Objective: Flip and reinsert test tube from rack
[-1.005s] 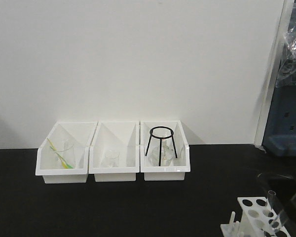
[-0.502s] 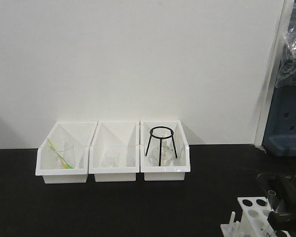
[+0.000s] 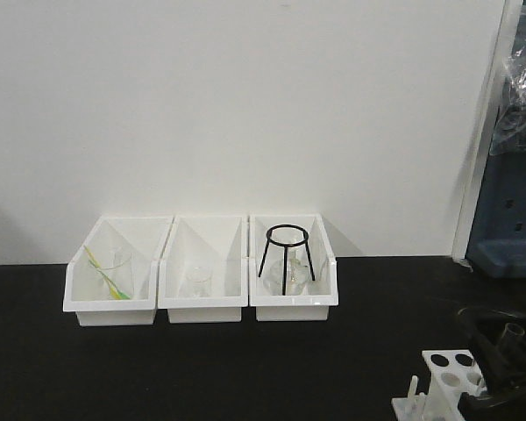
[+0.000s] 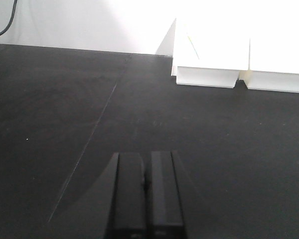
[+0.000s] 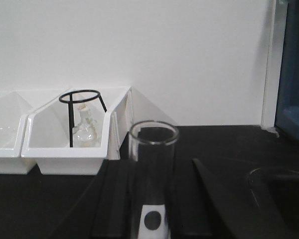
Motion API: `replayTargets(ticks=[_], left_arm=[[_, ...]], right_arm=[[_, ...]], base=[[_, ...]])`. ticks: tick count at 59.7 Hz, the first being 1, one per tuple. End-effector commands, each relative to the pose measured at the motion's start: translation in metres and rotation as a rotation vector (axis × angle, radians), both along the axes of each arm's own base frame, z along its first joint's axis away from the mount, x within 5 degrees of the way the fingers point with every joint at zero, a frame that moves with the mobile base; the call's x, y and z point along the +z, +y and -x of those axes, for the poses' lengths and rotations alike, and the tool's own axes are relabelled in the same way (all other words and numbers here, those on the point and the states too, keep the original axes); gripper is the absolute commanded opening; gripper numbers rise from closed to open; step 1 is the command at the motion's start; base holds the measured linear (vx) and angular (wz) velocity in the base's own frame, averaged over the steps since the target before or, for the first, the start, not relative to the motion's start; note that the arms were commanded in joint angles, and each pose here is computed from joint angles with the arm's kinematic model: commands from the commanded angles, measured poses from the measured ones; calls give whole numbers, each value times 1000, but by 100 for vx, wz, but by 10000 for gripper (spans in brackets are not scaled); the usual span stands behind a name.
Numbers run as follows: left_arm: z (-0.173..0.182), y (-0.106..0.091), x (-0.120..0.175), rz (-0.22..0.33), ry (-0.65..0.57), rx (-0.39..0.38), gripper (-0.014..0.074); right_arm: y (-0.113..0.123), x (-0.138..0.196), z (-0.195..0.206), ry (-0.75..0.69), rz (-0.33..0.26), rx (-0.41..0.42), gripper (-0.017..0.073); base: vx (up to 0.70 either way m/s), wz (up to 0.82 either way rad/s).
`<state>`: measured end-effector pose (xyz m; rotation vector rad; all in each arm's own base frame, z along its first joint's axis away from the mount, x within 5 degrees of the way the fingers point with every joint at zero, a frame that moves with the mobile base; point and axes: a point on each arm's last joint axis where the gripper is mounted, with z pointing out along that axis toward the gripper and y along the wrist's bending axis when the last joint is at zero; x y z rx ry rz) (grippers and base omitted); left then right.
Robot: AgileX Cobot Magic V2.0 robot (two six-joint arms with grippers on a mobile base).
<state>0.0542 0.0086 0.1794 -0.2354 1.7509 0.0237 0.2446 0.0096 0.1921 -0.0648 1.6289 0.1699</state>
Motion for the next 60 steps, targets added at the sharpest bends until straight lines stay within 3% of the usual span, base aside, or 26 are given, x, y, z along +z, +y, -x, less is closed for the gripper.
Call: replayTargets(ticks=[1,10,18,40,47,60], left_arm=[[-1,0,7,-7,-81,-5,-6],[-1,0,7,-7,-81,-5,-6],[-1,0,7,-7,-81,-5,-6],[-1,0,7,-7,-81,-5,-6],[-1,0,7,-7,-81,-5,-6],[-1,0,7,-7,-81,-5,-6]], right_arm=[[0,12,-6,-121,-1,5,-9],[1,1,-10,-98,-3,20,-9],[4,-8,-12,-68,33,55,-9],[1,-12,-13,-39,38,27,12],[1,-13,-13,-36,39,28,68],[2,-11,-13,-53,38,32,267]], base=[[0,0],[0,0],[0,0],[0,0],[0,0],[0,0]])
